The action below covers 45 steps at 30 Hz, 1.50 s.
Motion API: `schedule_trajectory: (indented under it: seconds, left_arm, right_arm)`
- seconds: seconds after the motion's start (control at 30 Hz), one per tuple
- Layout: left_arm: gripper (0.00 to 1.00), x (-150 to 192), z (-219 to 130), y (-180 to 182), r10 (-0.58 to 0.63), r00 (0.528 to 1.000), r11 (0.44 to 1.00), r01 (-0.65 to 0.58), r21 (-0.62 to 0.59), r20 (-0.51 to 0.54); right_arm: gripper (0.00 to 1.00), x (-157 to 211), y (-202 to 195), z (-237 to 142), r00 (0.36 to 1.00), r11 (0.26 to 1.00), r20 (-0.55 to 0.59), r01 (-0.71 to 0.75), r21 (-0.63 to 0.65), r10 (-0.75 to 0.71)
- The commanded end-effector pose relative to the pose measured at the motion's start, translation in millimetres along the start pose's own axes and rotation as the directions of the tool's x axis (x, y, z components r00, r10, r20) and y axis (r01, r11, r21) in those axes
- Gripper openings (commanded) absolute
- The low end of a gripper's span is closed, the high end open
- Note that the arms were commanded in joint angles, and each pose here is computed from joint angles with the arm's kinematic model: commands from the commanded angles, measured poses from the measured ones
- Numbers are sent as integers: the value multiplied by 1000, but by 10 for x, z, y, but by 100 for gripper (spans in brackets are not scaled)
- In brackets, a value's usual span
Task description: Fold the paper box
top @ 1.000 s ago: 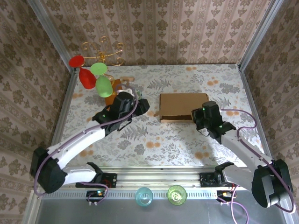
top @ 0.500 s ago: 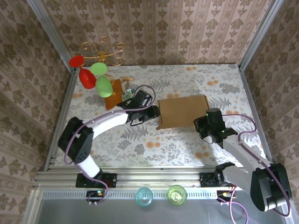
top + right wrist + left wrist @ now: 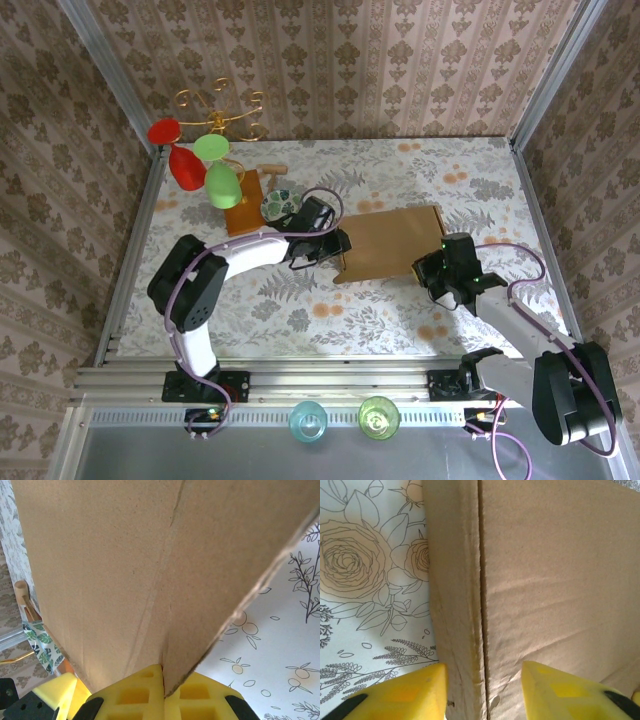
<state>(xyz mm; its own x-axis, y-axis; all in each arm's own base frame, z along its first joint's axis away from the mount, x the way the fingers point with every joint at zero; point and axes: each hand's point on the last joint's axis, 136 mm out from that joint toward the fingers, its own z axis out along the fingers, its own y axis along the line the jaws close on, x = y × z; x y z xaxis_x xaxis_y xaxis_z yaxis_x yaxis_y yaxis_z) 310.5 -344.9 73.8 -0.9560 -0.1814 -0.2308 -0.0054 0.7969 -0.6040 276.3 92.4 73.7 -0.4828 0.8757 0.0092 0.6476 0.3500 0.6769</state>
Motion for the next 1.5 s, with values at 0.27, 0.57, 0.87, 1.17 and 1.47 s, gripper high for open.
schedule_trajectory:
  seconds: [0.27,0.57,0.87,1.17,1.47]
  left_arm:
    - [27,-24,-2,54,8,1000,998,-9,-55,-25]
    - [26,46,76,120,30,997,991,-40,-128,-77]
    - [14,141,144,149,49,991,982,-71,-172,-126]
    - [16,235,95,290,73,982,957,-118,-265,-172]
    - [13,259,150,310,62,981,954,-112,-277,-184]
  right_arm:
    - [0,47,-293,8,1000,995,-18,17,103,-15]
    - [0,46,-287,0,1000,995,-18,16,100,-14]
    - [0,41,-272,-14,1000,995,-14,25,95,-24]
    - [0,23,-234,-39,998,993,-10,58,101,-58]
    - [0,22,-218,-34,998,994,-12,59,97,-58]
